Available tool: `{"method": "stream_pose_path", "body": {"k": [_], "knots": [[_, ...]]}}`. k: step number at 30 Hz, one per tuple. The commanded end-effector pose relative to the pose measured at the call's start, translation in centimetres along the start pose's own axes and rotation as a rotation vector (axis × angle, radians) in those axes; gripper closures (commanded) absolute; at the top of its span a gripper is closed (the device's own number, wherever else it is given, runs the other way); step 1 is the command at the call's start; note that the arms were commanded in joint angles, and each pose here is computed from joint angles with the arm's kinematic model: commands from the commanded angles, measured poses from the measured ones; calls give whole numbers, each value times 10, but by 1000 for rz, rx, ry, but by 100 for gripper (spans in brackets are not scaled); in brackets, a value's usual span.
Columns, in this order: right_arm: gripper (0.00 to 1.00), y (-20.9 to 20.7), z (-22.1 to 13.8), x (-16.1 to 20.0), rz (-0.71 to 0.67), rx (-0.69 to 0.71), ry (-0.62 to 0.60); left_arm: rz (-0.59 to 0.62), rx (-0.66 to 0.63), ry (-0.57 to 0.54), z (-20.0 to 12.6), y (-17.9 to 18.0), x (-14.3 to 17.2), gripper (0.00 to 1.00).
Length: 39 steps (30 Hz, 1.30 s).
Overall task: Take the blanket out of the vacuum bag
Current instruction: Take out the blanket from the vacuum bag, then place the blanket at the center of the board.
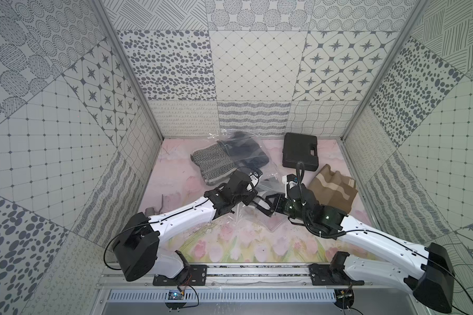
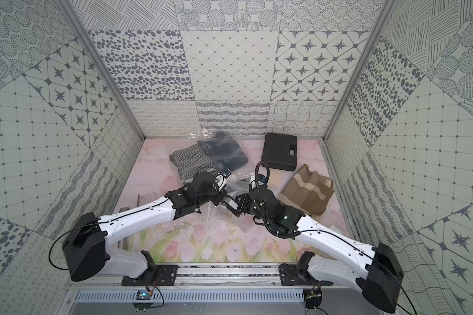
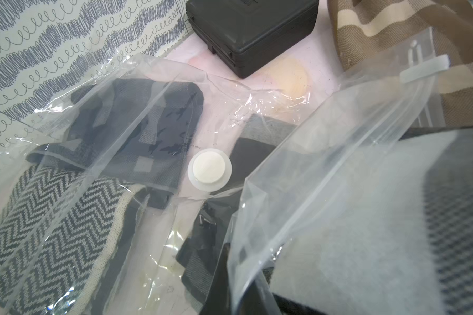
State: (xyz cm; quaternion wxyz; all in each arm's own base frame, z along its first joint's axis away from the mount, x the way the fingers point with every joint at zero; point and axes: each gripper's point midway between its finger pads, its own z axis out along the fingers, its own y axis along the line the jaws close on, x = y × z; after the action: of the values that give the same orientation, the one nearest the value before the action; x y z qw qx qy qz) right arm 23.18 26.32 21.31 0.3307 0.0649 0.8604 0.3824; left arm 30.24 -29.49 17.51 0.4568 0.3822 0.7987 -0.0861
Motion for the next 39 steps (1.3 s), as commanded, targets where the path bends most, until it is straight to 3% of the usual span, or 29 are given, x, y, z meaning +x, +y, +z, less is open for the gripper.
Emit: {"method": "stream_pose_path", "body": {"k": [1,7,20,39], "knots": [[100,29,-25,-33,-18,-67,-115,1,-16,-37,1,3,-16,100],[100,48,-57,-59,-36,-94,-193,9,-18,-41,0,4,-21,100],[100,56,-161,-147,-119,-112,-509,6,-18,-45,-2,2,-20,100],[100,35,-292,-206,-318,227,-835,-9,-5,-30,10,-2,-18,100]]}}
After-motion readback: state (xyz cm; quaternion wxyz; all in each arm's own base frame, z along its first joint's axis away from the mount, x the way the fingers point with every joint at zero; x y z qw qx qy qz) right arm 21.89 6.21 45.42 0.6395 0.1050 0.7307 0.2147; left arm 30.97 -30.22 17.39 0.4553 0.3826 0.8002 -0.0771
